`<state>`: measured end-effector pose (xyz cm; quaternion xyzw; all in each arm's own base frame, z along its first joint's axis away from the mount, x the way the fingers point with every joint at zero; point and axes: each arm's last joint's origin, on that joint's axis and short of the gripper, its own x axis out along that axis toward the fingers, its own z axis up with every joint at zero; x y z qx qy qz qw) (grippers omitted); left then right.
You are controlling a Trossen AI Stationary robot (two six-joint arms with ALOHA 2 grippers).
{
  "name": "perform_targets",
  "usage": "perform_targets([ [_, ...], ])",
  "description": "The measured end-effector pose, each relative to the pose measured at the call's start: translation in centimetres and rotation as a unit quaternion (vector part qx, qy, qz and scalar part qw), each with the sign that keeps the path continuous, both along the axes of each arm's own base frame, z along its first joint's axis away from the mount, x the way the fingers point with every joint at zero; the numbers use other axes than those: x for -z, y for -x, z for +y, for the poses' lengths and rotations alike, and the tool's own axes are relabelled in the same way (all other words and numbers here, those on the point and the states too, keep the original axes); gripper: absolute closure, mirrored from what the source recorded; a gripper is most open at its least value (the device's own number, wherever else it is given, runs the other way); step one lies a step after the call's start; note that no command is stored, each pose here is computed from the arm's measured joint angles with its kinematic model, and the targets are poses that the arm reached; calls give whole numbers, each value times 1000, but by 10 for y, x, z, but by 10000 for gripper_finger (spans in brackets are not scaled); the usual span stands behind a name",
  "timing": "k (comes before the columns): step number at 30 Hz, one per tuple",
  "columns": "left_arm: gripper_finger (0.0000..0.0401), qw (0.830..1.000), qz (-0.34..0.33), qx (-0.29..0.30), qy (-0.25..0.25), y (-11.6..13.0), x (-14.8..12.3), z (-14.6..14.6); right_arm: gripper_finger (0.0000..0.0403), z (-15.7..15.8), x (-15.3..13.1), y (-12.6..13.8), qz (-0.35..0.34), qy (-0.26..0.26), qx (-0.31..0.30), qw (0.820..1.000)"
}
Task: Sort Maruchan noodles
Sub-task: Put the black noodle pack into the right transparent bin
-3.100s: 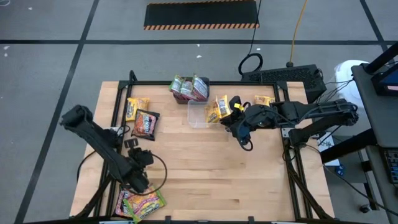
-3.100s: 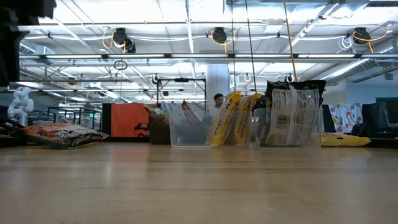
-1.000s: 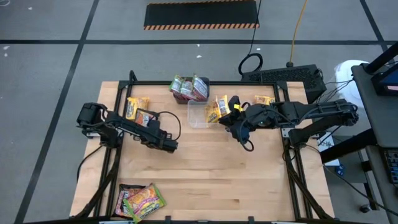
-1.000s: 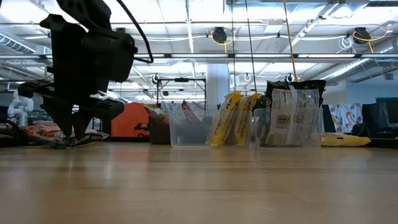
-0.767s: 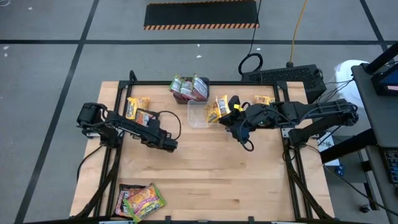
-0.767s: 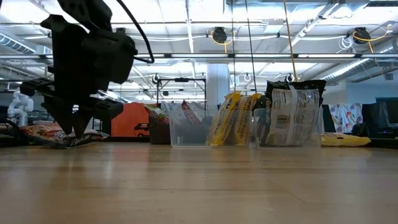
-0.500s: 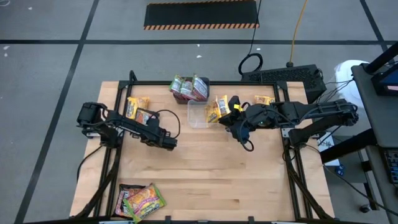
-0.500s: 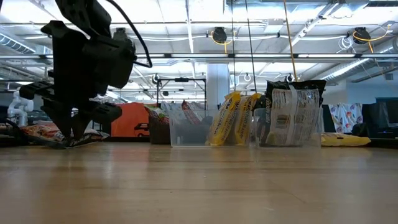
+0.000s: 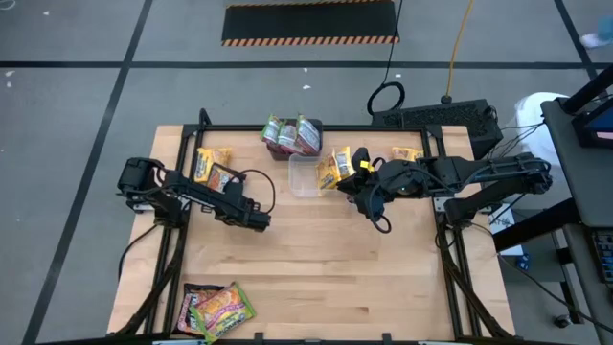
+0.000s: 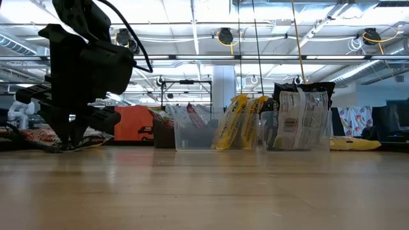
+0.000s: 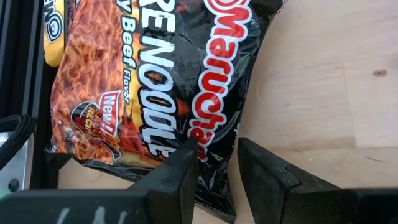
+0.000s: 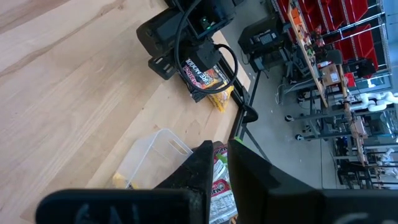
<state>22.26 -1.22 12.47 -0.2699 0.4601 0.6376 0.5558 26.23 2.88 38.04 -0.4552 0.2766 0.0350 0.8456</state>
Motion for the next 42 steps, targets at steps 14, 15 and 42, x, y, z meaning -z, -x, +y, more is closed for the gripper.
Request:
perform_targets([
  [14,391,1000,-10,2,18,-2,3,-1,360,0,0,0,0,0,0,1000],
  [15,394,1000,-9,4,21,-3,3,-1,360,0,0,0,0,0,0,1000],
  [42,400,996,20,77,36,-22,-25,-4,360,0,0,0,-1,-3,2,1000],
])
